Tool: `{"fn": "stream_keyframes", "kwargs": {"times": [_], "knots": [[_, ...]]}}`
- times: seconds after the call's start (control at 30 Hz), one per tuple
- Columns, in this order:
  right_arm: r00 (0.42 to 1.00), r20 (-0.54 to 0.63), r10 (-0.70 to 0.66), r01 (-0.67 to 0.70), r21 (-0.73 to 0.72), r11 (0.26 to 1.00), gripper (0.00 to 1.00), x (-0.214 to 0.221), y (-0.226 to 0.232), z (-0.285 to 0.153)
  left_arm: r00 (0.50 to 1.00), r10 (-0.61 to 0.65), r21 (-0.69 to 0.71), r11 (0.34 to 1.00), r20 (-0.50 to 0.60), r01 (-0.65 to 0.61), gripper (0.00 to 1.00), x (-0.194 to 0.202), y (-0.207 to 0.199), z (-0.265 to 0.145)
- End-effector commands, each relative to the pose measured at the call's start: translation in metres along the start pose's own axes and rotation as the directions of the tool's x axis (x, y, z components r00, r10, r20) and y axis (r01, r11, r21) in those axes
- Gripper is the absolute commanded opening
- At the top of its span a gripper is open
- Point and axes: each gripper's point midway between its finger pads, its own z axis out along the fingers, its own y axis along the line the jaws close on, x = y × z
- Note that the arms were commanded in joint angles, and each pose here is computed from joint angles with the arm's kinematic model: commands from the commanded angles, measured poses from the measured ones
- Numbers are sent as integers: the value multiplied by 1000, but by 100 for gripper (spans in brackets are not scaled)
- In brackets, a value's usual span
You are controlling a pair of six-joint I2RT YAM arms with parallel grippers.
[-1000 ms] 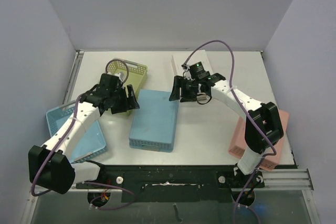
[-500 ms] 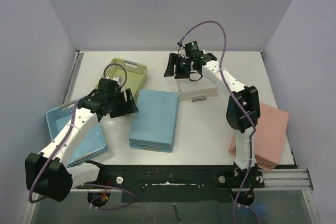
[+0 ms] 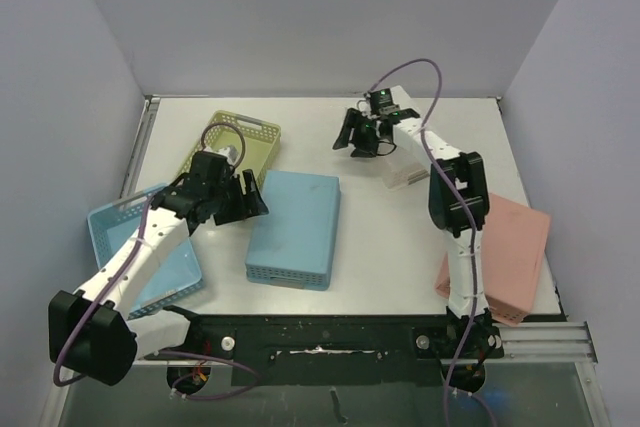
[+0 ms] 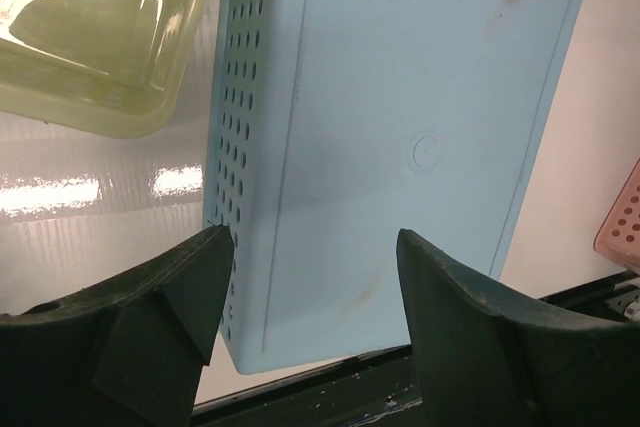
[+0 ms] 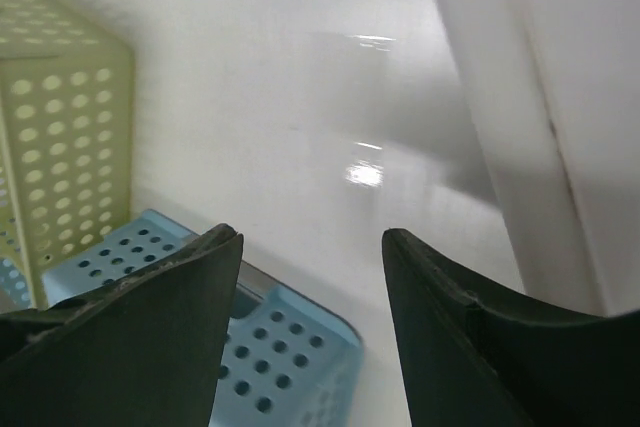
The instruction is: Turn the large container upside down
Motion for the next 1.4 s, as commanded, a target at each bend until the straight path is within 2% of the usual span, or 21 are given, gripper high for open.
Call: {"fn": "stream_keyframes", "kwargs": {"times": [0.0, 0.2, 0.3, 0.5, 0.63, 0.73, 0.87, 1.0, 1.1, 1.17, 1.3, 1.37], "knots": [[965, 221, 141, -156, 52, 986, 60, -55, -60, -76, 998, 34, 51, 998, 53, -36, 66, -23, -17, 10], [938, 317, 138, -182, 115, 976, 60, -56, -100, -146, 995, 78, -42, 996, 55, -76, 66, -47, -12, 27], [939, 325, 110, -146, 88, 985, 61, -46, -94, -167, 995, 87, -73, 994, 53, -83, 66, -51, -9, 39], [948, 312, 68, -69, -7, 998, 61, -12, -61, -197, 996, 87, -50, 995, -4, -87, 66, -33, -20, 68], [956, 293, 34, -36, 2, 999, 61, 19, -58, -218, 986, 158, 71, 985, -58, -154, 65, -9, -80, 89], [953, 303, 6, -28, 70, 997, 63, 38, -69, -243, 971, 233, 209, 953, -53, -218, 64, -1, -150, 96], [926, 376, -15, -33, 121, 992, 65, 42, -75, -289, 952, 303, 429, 866, -42, -257, 64, 13, -235, 94], [899, 437, -36, -8, 98, 995, 67, 38, -66, -321, 933, 359, 533, 783, 35, -321, 64, -3, -280, 65], [892, 447, -62, 51, 36, 998, 69, 38, -48, -328, 924, 363, 494, 785, 123, -374, 67, -33, -272, 41], [901, 425, -84, 100, -17, 995, 69, 42, -32, -322, 932, 327, 442, 820, 158, -363, 68, -62, -244, 27], [928, 334, -165, 195, -58, 979, 69, 67, 16, -277, 962, 196, 252, 937, 191, -241, 68, -130, -144, 23], [938, 258, -229, 258, -85, 962, 69, 92, 48, -244, 964, 147, 142, 973, 222, -181, 68, -155, -98, 21]]}}
